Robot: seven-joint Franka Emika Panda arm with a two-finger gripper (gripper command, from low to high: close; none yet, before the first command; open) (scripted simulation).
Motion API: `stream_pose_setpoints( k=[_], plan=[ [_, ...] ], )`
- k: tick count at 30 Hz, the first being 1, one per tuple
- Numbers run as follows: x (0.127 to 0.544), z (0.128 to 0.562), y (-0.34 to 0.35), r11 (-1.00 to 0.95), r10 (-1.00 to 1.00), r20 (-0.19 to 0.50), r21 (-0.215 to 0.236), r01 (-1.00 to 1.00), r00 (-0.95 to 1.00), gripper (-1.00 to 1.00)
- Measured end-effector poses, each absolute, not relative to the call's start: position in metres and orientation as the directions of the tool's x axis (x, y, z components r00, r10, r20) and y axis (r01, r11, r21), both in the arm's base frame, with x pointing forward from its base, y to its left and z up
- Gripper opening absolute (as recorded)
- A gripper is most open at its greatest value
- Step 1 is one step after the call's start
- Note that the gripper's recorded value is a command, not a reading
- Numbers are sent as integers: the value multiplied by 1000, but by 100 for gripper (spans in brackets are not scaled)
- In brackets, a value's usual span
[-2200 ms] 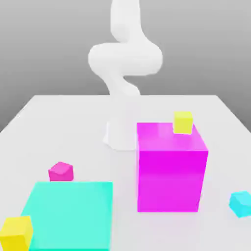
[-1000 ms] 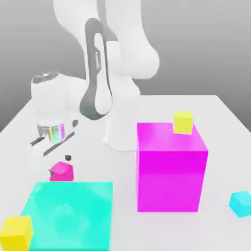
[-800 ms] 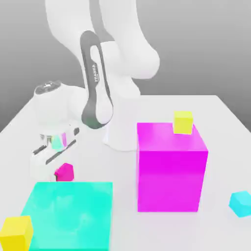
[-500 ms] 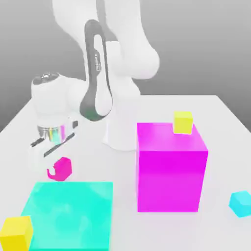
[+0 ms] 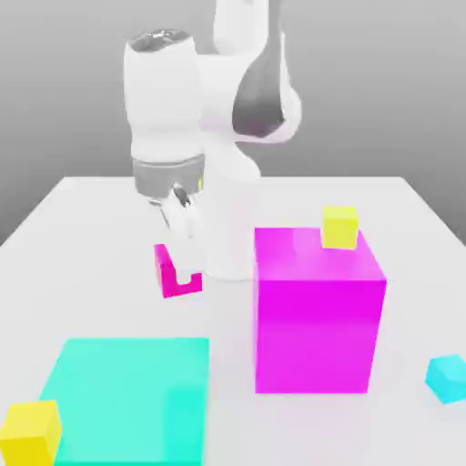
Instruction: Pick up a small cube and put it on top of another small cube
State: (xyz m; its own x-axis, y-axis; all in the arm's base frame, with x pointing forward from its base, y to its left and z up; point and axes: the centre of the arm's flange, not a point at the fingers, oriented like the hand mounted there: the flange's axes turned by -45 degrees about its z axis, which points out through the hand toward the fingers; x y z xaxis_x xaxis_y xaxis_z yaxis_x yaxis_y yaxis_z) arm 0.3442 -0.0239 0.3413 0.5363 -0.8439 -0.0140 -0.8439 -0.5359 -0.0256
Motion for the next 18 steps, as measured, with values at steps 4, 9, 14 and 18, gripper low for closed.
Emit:
stream_pose_setpoints(
  k=[4, 9, 14, 18],
  plan=[
    [333, 388, 50, -783, -622, -9, -26, -622, 783, -100],
    [286, 442, 138, -969, -246, -2, -11, -246, 969, -100],
    [270, 397, 157, -989, -150, -2, -6, -150, 989, -100],
    [270, 390, 156, -989, -148, -2, -6, -148, 989, 100]
  ],
)
